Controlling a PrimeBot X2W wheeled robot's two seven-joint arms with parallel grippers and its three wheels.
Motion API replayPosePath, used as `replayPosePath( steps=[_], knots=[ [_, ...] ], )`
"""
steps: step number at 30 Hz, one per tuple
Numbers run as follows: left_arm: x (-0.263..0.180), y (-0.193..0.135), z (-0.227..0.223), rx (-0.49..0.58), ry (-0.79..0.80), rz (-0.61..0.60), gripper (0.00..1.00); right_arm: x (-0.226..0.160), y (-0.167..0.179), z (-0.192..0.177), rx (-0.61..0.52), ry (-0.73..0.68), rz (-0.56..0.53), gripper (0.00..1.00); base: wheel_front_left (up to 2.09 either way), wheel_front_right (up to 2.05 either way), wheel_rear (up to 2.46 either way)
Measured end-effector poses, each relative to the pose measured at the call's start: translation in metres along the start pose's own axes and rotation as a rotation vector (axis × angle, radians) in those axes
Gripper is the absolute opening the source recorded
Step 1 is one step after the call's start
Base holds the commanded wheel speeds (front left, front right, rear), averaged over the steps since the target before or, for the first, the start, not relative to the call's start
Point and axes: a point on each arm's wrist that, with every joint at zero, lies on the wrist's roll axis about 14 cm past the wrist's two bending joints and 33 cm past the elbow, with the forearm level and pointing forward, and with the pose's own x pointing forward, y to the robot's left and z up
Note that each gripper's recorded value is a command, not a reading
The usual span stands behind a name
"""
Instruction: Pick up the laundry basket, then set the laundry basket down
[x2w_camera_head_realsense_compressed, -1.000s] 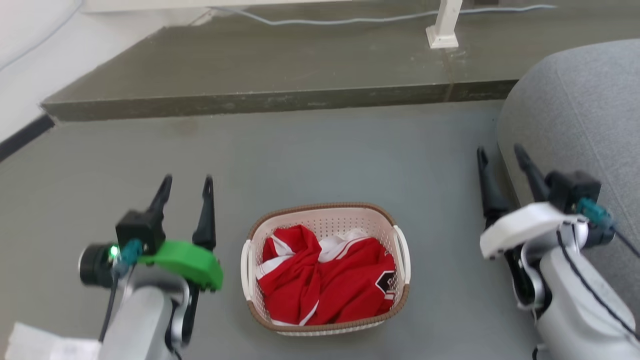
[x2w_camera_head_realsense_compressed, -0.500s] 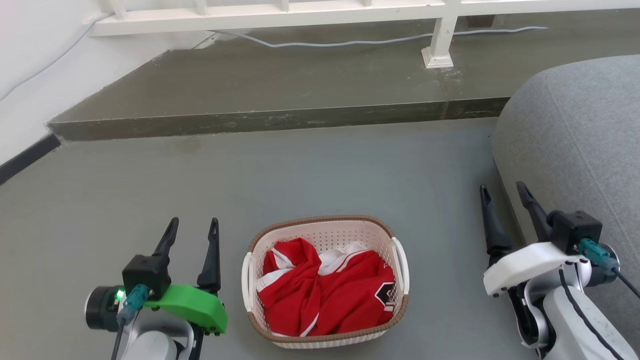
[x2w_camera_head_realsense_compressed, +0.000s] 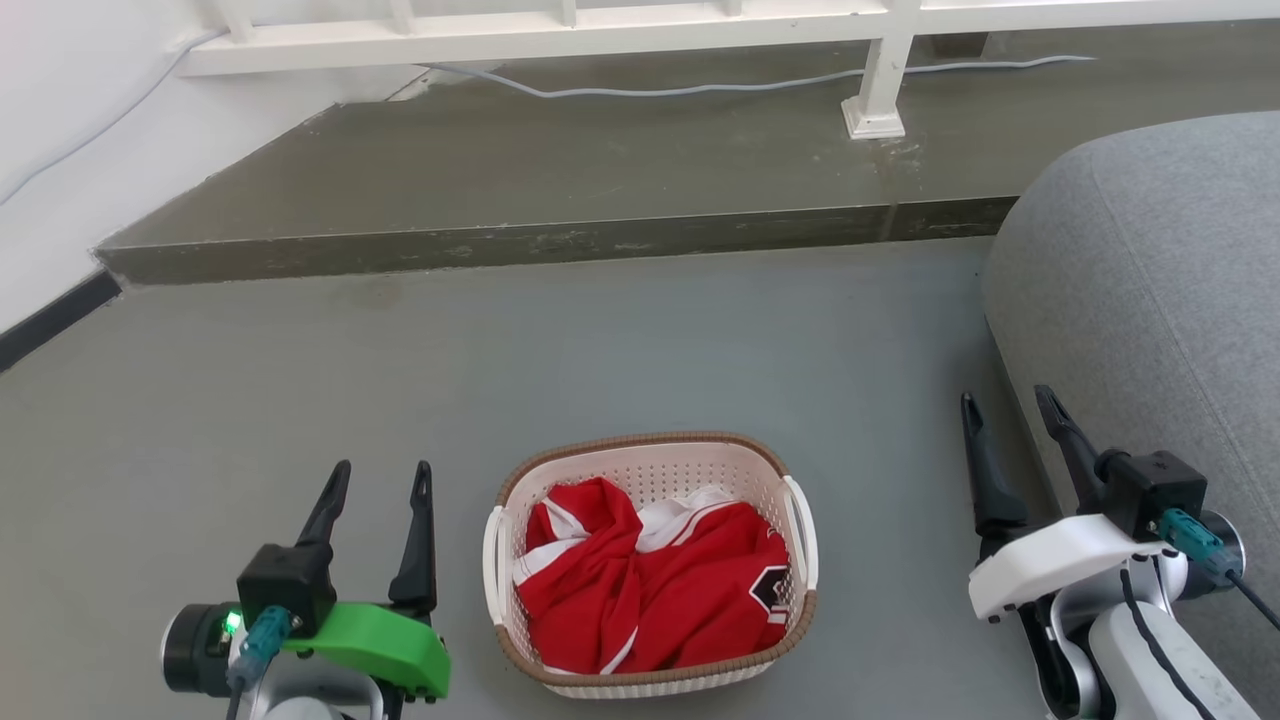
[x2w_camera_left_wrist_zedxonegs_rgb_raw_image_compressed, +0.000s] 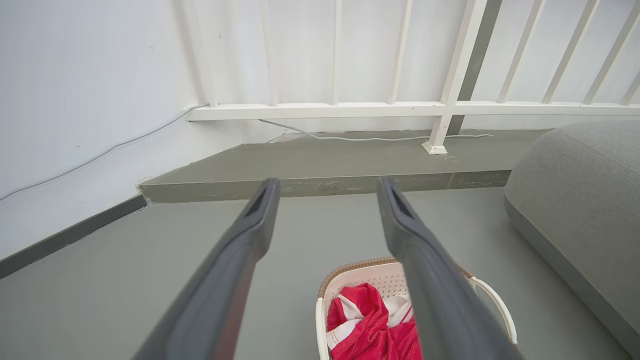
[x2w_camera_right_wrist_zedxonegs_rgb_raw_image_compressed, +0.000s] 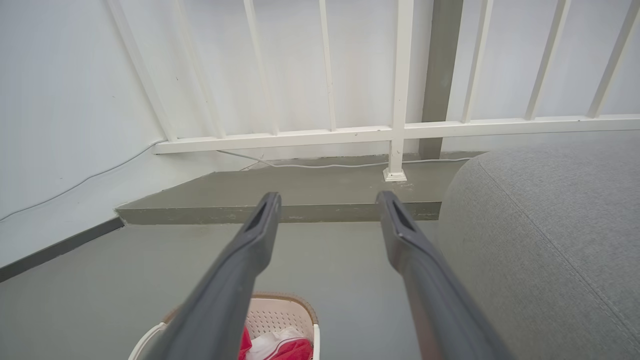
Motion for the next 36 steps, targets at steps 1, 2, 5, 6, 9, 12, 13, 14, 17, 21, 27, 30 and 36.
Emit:
replayPosePath(
  steps=[1,2,5,6,9,12,13,14,17,21,27,30,36],
  knots=[
    [-0.001,0.0,-0.001,0.006,0.003,0.0,1.0,-0.001,0.0,0.0,-0.001,0.001,-0.001,1.0,0.0,0.0,0.0],
    [-0.002,0.0,-0.002,0.007,0.006,0.0,1.0,-0.001,-0.001,0.0,-0.003,0.001,-0.002,1.0,0.0,0.0,0.0],
    [-0.003,0.0,0.0,0.009,0.002,0.002,1.0,-0.003,-0.002,-0.002,-0.005,0.005,-0.006,1.0,0.0,0.0,0.0],
    [-0.003,0.001,-0.001,0.01,0.003,0.005,1.0,-0.004,-0.002,-0.002,-0.004,0.005,-0.008,1.0,0.0,0.0,0.0],
    [-0.004,0.006,-0.001,0.015,0.008,0.022,1.0,-0.003,-0.003,0.0,-0.002,0.0,-0.01,1.0,0.0,0.0,0.0],
    [-0.004,0.006,0.0,0.019,0.002,0.023,0.0,-0.004,-0.002,-0.001,0.002,0.0,-0.011,0.0,0.0,0.0,0.0],
    [-0.005,0.006,-0.004,0.018,0.016,0.025,0.0,-0.005,-0.002,-0.005,0.004,0.012,-0.013,0.0,0.0,0.0,0.0],
    [-0.006,0.006,-0.009,0.017,0.031,0.027,0.0,-0.008,-0.001,-0.01,0.008,0.028,-0.015,0.0,0.0,0.0,0.0],
    [-0.012,0.007,-0.02,0.011,0.064,0.035,0.0,-0.015,0.001,-0.024,0.024,0.072,-0.023,0.0,0.0,0.0,0.0],
    [-0.013,0.006,-0.02,-0.022,0.067,0.037,0.0,-0.016,0.002,-0.025,0.057,0.075,-0.023,0.0,0.0,0.0,0.0],
    [-0.016,0.008,-0.023,-0.105,0.082,0.06,0.0,-0.015,0.001,-0.024,0.14,0.079,-0.038,0.0,0.0,0.0,0.0],
    [-0.016,0.011,-0.023,-0.161,0.086,0.075,0.0,-0.015,-0.001,-0.024,0.191,0.083,-0.048,0.0,0.0,0.0,0.0],
    [-0.016,0.019,-0.023,-0.253,0.097,0.108,0.0,-0.014,-0.008,-0.025,0.294,0.099,-0.082,0.0,0.0,0.0,0.0]
  ],
)
